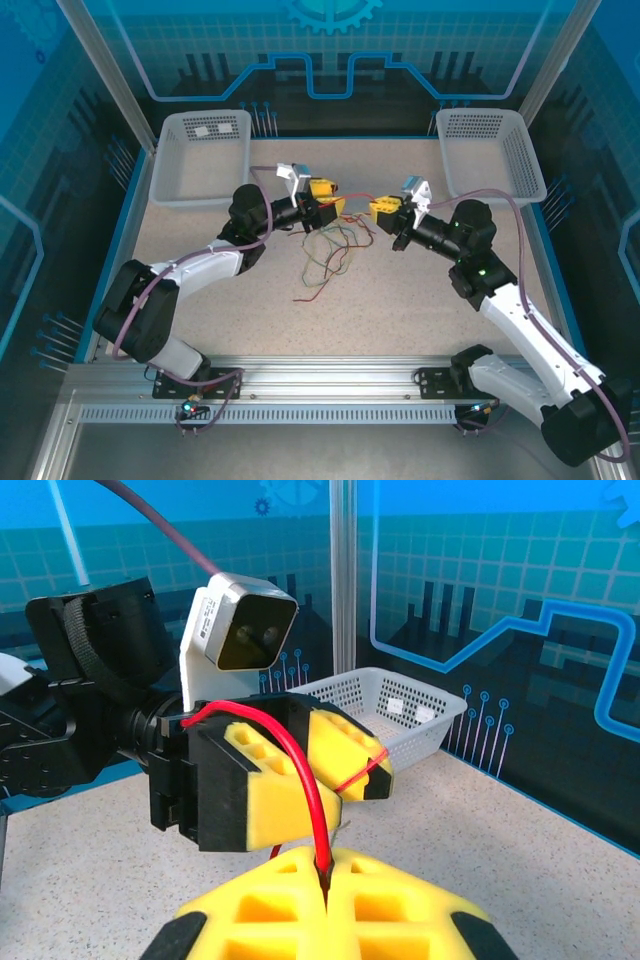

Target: Untangle the cables

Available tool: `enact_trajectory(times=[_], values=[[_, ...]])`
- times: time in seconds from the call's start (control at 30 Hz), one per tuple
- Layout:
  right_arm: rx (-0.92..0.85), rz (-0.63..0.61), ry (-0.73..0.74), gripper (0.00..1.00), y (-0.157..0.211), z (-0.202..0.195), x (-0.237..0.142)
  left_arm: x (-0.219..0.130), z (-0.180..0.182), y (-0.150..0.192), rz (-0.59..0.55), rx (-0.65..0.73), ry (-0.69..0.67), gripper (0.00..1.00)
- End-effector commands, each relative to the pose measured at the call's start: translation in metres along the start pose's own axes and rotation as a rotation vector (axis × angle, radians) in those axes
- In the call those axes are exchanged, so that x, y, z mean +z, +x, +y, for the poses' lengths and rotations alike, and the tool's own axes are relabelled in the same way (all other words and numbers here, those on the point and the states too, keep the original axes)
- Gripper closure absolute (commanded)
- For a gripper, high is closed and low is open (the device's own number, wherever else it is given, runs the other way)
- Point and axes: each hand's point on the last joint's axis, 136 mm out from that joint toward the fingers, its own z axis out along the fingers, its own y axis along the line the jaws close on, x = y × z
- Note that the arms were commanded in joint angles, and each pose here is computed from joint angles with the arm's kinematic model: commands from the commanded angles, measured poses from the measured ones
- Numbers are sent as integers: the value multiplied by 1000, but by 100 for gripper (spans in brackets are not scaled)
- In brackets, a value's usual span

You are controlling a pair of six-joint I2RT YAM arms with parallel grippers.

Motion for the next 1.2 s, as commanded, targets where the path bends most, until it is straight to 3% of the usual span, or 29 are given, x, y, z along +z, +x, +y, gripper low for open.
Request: enact_trajectory(times=[0.0,0.1,0.43,0.47,0.5,0.6,0.7,0.9,1.03,1.17], values=[[-44,-58,0,100,-15,6,-3,2,-12,-23,-38,41,34,68],[-55,-79,21,100,-19,3,-4,1,-15,-26,-48,32,49,95],[23,-20,152,97,-18,-30,14,1,-12,-42,-72,-50,7,100],[36,-11,174,63,-19,-36,16,1,-11,-46,-87,-63,-8,100],[40,-8,195,46,-26,-41,18,0,-9,-51,-107,-77,-25,100],[69,1,267,29,-36,-56,20,-5,-1,-67,-151,-113,-128,100],[83,-41,333,4,-50,-65,8,-13,19,-76,-161,-179,-294,100],[142,-186,463,0,-63,-79,-43,-30,49,-79,-184,-342,-512,100],[180,-167,576,0,-58,-98,-74,-25,50,-76,-149,-362,-510,100],[291,-173,538,0,-68,-110,-94,-25,46,-75,-138,-334,-492,100]])
